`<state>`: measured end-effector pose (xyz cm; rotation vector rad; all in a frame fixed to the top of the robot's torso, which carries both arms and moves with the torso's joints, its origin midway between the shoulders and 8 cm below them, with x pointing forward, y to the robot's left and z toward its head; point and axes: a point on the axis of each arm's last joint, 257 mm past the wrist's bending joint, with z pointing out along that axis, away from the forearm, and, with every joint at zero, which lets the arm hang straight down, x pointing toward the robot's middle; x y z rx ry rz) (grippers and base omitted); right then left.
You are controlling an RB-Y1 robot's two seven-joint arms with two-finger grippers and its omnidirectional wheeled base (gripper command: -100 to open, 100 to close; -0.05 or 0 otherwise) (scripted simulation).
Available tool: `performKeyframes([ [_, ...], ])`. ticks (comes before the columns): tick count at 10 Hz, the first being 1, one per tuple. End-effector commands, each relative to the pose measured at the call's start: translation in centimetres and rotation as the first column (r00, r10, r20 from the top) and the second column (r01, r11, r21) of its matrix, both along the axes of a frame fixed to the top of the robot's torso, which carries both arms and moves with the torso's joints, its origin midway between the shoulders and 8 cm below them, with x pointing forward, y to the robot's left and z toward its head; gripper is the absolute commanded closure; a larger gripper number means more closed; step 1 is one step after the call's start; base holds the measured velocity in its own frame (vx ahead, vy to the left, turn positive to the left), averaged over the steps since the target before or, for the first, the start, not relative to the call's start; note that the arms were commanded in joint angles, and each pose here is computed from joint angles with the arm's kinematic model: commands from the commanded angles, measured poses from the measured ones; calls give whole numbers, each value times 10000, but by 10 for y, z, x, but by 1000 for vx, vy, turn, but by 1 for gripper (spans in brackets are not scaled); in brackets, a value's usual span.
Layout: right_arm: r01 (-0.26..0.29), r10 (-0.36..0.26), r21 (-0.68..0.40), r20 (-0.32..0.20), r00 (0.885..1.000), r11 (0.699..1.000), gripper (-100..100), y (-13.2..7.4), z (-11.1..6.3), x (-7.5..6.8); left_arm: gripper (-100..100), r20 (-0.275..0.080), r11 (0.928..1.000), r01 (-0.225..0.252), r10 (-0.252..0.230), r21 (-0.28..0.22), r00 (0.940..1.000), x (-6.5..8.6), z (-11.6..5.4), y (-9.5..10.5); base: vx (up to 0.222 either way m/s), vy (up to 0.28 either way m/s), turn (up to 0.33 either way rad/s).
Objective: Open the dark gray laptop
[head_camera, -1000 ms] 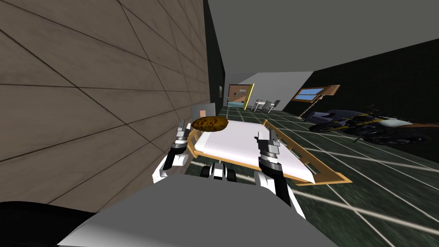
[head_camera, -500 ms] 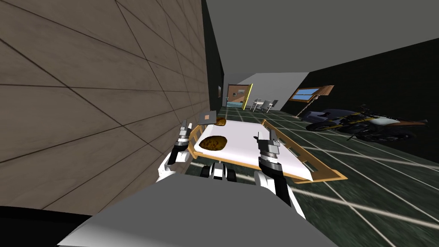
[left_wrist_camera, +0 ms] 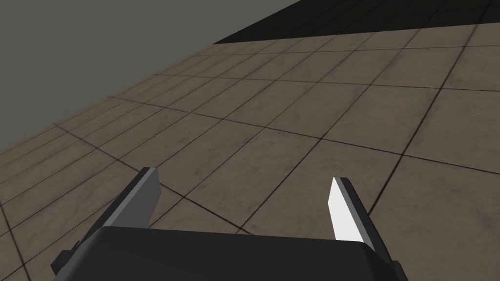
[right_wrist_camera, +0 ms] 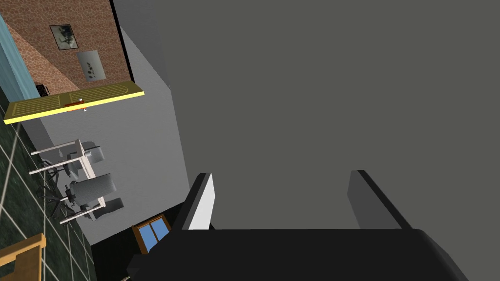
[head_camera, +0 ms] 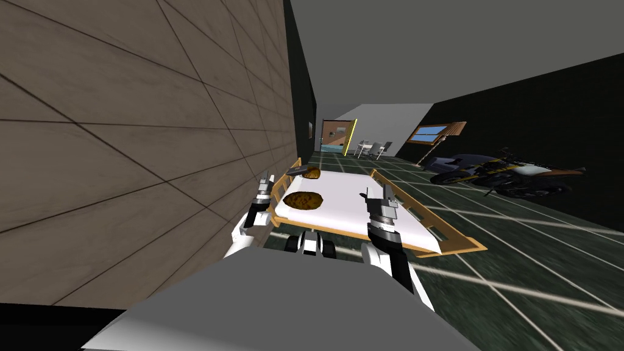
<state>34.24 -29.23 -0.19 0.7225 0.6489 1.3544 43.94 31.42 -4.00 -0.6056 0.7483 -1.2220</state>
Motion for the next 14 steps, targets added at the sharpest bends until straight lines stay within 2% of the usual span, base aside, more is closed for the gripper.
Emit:
performKeyframes([
  [1, 0, 0, 0, 0, 10000, 10000, 0, 0, 0, 0, -100, 34, 10000, -72, 72, 42, 10000, 17, -3, 5, 14, 25, -74],
  [2, 0, 0, 0, 0, 10000, 10000, 0, 0, 0, 0, -100, -188, 9999, -119, 120, 16, 9998, 20, -14, 8, 13, 22, -28],
  [3, 0, 0, 0, 0, 10000, 10000, 0, 0, 0, 0, -100, -109, 9999, -142, 142, 51, 9998, 27, -11, 10, 14, 24, -50],
  [4, 0, 0, 0, 0, 10000, 10000, 0, 0, 0, 0, -100, -284, 9998, -180, 180, 31, 9994, 30, -20, 12, 10, 20, -28],
  [7, 0, 0, 0, 0, 10000, 10000, 0, 0, 0, 0, -100, -411, 9995, -294, 297, 86, 9987, 48, -27, 19, 9, 19, -40],
  [8, 0, 0, 0, 0, 10000, 10000, 0, 0, 0, 0, -100, -506, 9995, -315, 318, 76, 9982, 49, -32, 20, 11, 18, -27],
  [9, 0, 0, 0, 0, 10000, 10000, 0, 0, 0, 0, -100, -471, 9993, -355, 361, 121, 9982, 57, -30, 23, 11, 18, -43],
  [10, 0, 0, 0, 0, 10000, 10000, 0, 0, 0, 0, -100, -630, 9992, -390, 396, 106, 9972, 59, -38, 25, 9, 15, -33],
  [11, 0, 0, 0, 0, 10000, 10000, 0, 0, 0, 0, -100, -513, 9990, -417, 425, 161, 9978, 66, -32, 27, 8, 19, -40],
  [12, 0, 0, 0, 0, 10000, 10000, 0, 0, 0, 0, -100, -760, 9988, -471, 480, 139, 9960, 68, -44, 30, 9, 18, -29],
  [13, 0, 0, 0, 0, 10000, 10000, 0, 0, 0, 0, -100, -725, 9985, -520, 532, 189, 9959, 76, -42, 33, 11, 19, -56],
  [14, 0, 0, 0, 0, 10000, 10000, 0, 0, 0, 0, -100, -894, 9983, -557, 571, 176, 9944, 78, -49, 36, 9, 18, -26],
])
